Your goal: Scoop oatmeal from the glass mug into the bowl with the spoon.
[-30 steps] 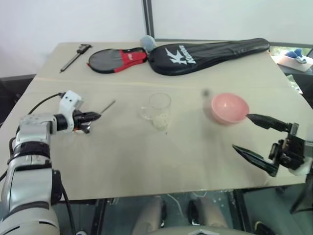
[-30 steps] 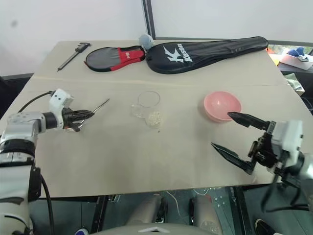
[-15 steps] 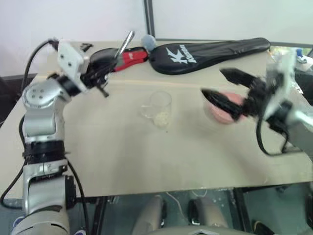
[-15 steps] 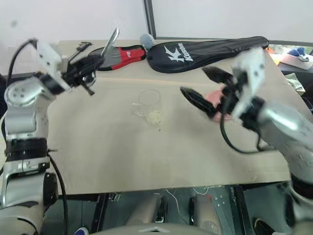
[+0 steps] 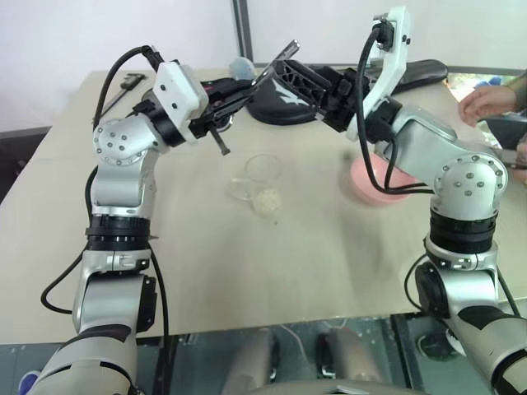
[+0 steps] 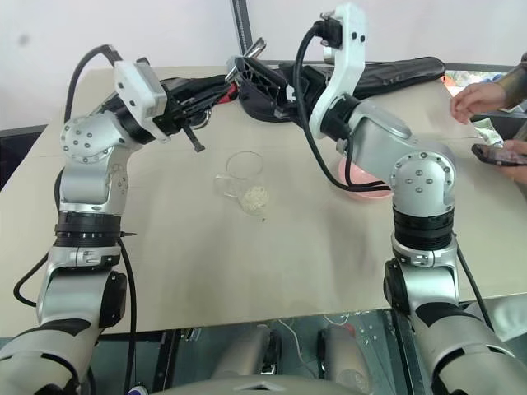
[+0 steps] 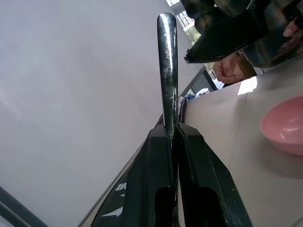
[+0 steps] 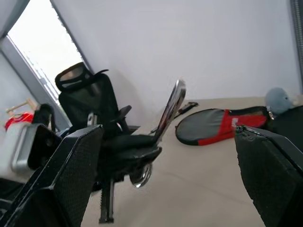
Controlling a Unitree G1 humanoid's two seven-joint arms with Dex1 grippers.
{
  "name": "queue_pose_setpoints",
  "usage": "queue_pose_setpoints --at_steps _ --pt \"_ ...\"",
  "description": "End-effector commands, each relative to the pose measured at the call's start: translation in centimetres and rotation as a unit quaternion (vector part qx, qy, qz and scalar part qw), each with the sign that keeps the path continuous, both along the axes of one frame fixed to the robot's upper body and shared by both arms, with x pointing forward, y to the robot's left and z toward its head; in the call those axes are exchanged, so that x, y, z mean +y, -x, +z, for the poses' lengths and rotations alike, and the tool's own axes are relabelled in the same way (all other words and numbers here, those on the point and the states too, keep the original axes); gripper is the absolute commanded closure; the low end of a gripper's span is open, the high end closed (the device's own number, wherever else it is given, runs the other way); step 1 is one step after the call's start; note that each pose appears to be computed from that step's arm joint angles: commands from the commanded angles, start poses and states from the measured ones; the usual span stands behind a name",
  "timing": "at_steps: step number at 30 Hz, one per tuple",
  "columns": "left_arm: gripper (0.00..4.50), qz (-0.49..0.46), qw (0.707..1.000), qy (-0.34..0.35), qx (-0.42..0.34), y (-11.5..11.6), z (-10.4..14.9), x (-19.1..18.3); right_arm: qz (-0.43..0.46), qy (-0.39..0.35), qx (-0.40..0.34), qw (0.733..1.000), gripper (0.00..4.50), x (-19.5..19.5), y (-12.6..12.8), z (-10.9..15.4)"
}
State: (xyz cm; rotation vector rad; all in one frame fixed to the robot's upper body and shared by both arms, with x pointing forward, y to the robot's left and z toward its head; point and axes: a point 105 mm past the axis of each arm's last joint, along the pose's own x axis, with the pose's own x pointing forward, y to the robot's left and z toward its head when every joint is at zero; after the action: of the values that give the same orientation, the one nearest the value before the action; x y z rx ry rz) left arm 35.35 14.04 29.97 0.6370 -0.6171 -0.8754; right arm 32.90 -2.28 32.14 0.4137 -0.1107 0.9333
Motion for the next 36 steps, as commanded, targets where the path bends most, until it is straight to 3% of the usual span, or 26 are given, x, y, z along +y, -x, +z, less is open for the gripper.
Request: queue_pose_setpoints --at_steps 1,10,13,21,29,30,36 --pt "4.46 -0.017 0.999 -0.002 -0.033 1.1 1.4 -0.7 0.015 -0.020 -0.022 0.999 0.00 0.3 0.6 1.6" --pt "4.46 -0.033 0.999 -0.014 -0.035 1.6 1.0 -1.6 0.025 -0.028 -0.028 0.999 0.00 1.1 0.4 2.4" --pt "4.50 -0.038 0.998 -0.019 -0.037 1.8 1.0 -1.9 0.028 -0.028 -0.027 0.999 0.79 1.3 0.5 2.4" --pt "4.50 -0.040 0.998 -0.035 -0.038 1.9 0.7 -1.9 0.031 -0.030 -0.023 0.999 4.47 1.1 0.5 2.3" --pt "4.50 -0.054 0.998 -0.009 -0.003 2.0 1.0 -1.7 0.019 -0.035 -0.009 0.999 4.47 0.2 0.0 2.1" --pt "3.73 -0.056 0.998 0.013 0.012 2.0 1.4 -1.4 0.016 -0.041 -0.006 0.999 4.50 0.0 -0.2 2.2" --pt "1.15 -0.040 0.980 0.132 0.141 1.6 2.7 2.1 -0.037 -0.114 0.014 0.993 4.50 -3.0 -2.1 4.1"
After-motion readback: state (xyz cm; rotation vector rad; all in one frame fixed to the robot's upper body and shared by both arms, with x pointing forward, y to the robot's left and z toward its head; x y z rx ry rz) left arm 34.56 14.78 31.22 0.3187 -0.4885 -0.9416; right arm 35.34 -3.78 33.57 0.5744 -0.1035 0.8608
